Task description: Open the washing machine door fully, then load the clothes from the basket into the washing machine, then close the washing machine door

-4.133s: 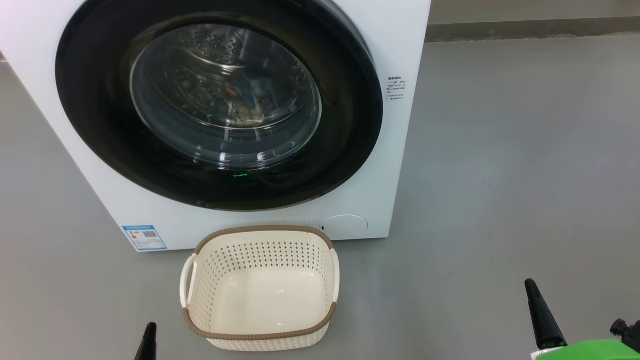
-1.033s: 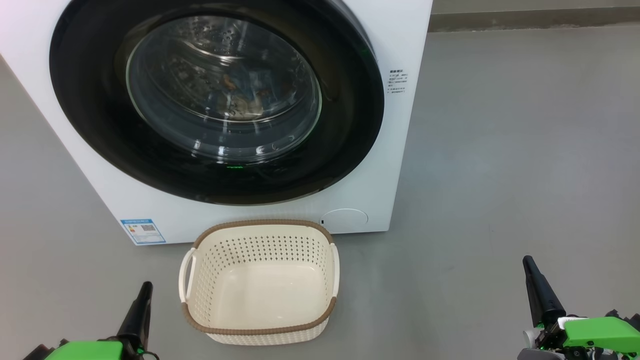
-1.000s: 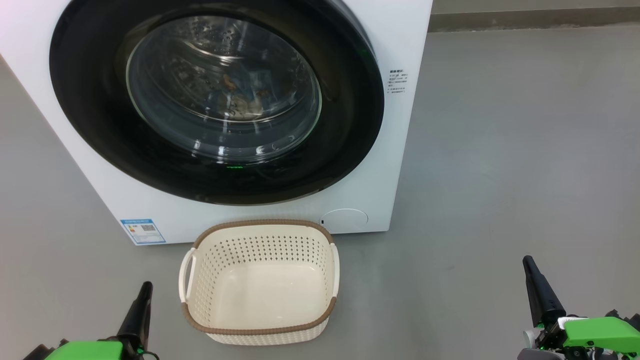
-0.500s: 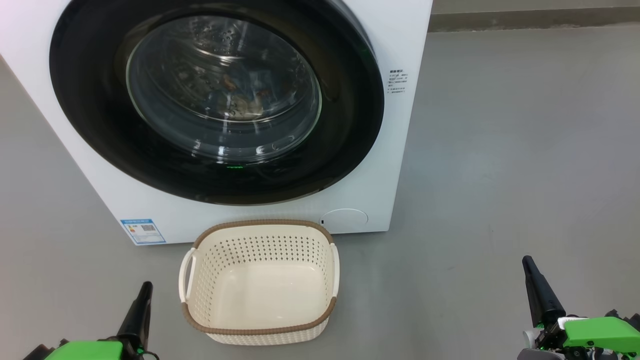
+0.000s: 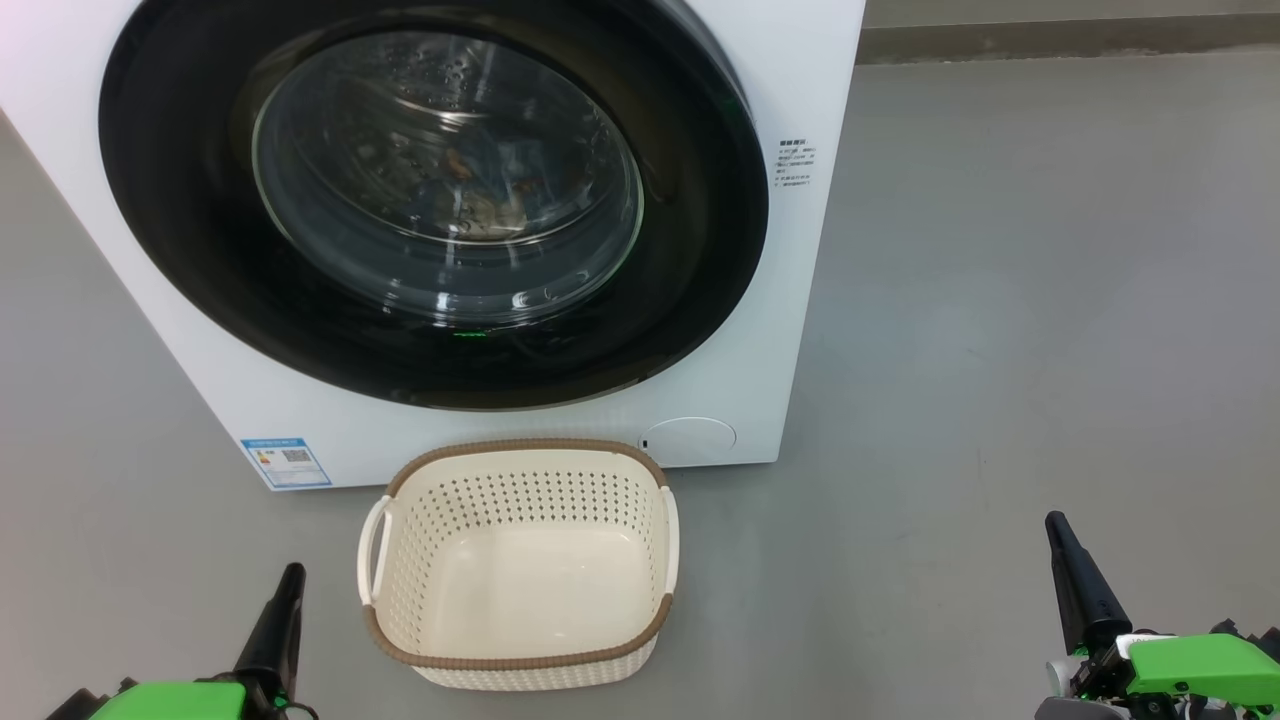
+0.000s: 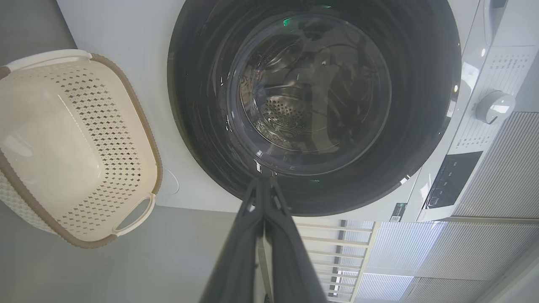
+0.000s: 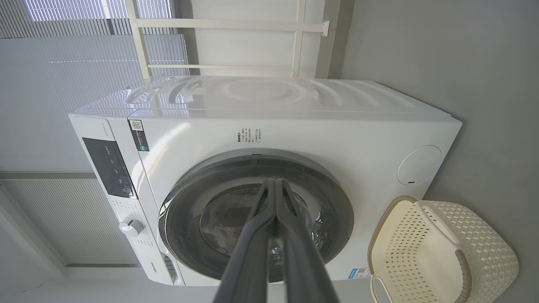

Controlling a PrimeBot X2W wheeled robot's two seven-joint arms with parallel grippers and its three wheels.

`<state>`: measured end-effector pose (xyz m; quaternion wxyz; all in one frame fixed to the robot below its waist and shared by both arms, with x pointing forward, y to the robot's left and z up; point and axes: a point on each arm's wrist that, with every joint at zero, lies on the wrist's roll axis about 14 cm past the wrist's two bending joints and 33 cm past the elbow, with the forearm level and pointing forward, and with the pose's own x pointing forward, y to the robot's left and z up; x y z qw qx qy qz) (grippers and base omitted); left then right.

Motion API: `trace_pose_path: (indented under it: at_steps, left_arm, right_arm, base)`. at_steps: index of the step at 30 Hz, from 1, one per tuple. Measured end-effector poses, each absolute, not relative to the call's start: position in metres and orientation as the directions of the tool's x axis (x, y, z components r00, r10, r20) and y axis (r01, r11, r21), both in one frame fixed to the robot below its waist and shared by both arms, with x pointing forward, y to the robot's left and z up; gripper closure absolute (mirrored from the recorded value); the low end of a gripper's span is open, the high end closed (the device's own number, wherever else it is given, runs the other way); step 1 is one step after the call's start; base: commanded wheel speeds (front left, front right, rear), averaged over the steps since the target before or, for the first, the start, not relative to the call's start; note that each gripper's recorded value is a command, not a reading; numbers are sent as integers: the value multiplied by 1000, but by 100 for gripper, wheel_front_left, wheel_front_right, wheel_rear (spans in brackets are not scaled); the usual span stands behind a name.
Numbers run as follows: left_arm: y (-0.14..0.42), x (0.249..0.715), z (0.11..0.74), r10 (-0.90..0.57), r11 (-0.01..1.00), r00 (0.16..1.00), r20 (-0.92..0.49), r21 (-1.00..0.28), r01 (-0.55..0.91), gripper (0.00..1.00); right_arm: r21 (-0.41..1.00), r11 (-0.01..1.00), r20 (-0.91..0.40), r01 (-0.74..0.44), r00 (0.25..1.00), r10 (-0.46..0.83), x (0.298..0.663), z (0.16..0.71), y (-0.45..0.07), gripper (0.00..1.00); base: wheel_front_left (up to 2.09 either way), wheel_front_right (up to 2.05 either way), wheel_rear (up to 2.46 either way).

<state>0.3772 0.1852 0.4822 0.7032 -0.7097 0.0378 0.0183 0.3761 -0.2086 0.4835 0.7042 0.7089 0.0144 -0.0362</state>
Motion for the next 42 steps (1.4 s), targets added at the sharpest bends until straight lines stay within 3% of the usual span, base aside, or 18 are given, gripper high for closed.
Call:
trace_pose_path:
  at_steps: [42]
  left_arm:
    - [185, 377, 482, -28, -8, 996, -79, -997, -79, 100]
  right_arm:
    - [997, -9, -71, 71, 997, -34, 376, 484, -209, 100]
  base:
    - [0, 0, 0]
